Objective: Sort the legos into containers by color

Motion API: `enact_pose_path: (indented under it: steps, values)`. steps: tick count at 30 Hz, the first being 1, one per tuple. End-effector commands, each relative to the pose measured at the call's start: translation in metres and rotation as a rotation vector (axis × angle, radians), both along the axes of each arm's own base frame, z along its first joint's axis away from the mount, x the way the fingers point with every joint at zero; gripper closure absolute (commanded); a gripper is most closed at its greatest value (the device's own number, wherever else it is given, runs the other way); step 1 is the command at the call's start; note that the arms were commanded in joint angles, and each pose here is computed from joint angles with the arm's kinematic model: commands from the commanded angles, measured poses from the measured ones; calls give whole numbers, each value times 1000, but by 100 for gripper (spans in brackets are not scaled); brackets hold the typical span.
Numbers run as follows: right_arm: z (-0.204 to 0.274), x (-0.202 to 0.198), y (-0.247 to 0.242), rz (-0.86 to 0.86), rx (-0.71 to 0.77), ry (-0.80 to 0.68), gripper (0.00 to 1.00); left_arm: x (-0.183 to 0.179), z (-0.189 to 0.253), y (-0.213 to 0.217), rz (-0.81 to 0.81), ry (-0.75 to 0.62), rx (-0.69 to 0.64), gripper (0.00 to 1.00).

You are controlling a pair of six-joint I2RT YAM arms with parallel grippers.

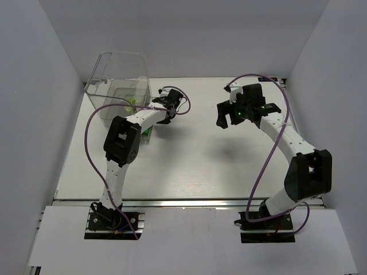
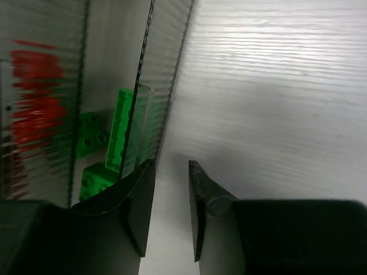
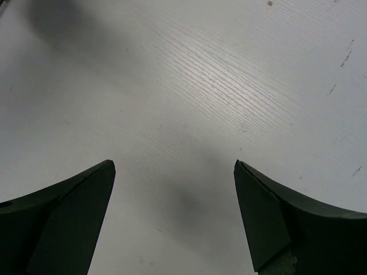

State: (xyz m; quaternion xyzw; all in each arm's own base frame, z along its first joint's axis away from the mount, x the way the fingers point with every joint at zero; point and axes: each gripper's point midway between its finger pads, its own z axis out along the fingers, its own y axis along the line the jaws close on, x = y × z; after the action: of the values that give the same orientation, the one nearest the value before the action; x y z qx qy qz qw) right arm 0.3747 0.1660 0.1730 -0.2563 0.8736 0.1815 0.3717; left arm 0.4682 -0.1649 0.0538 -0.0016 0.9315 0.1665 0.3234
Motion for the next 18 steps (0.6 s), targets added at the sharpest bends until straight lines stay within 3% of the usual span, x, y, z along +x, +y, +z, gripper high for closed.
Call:
enact_pose_path:
  steps: [1, 12, 15, 18]
  values:
    - [10, 9, 5, 12, 32, -17, 11, -2, 11, 38, 125, -23, 144, 58]
    - [10, 15, 4, 9, 35, -10, 11, 4, 11, 48, 178, -64, 208, 50]
    - [10, 15, 3, 10, 35, -9, 11, 6, 13, 47, 180, -72, 204, 52]
    - [9, 15, 3, 13, 36, -2, 11, 6, 16, 48, 187, -77, 207, 61]
